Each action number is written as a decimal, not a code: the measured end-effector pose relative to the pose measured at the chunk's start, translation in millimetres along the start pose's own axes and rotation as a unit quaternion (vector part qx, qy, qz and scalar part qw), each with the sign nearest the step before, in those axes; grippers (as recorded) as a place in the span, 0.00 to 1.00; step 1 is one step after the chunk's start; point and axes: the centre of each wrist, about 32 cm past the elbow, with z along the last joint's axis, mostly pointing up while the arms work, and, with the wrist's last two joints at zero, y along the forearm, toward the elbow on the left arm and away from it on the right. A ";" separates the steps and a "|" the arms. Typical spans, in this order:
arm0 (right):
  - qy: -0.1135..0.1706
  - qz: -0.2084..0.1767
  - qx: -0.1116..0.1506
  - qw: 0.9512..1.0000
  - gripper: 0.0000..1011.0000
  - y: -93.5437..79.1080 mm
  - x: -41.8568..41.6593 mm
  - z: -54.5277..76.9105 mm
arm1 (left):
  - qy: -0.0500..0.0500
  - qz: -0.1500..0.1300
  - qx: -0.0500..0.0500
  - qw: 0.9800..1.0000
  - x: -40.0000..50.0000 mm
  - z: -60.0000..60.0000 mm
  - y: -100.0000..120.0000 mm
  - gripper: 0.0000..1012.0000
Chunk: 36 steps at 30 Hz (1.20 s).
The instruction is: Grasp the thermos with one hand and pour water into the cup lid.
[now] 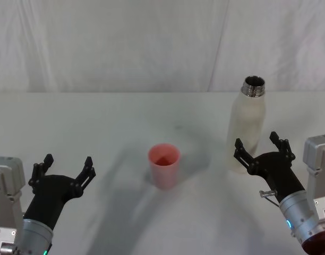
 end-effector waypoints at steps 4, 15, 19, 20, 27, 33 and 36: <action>0.003 0.003 0.001 1.000 0.99 3.0 0.7 -0.9 | 0.000 0.000 0.000 1.000 0.0 0.0 0.0 0.99; 0.003 0.009 0.000 1.000 0.99 11.4 3.1 -2.1 | 0.000 0.000 0.000 1.000 0.0 0.0 0.0 0.99; 0.003 0.011 0.000 1.000 0.99 14.4 4.2 -2.7 | 0.000 0.000 0.000 1.000 0.0 0.0 0.0 0.99; 0.003 0.011 0.000 1.000 0.99 14.4 4.2 -2.7 | 0.000 0.000 0.000 1.000 0.0 0.0 0.0 0.99; 0.003 0.013 0.001 1.000 0.99 19.2 6.1 -3.3 | 0.000 0.000 0.000 1.000 0.0 0.0 0.0 0.99; 0.002 0.018 0.000 1.000 0.99 24.6 7.4 -3.3 | 0.000 0.000 0.000 1.000 0.0 0.0 0.0 0.99; 0.002 0.021 0.000 1.000 0.99 27.1 8.0 -3.3 | 0.000 0.000 0.000 1.000 0.0 0.0 0.0 0.99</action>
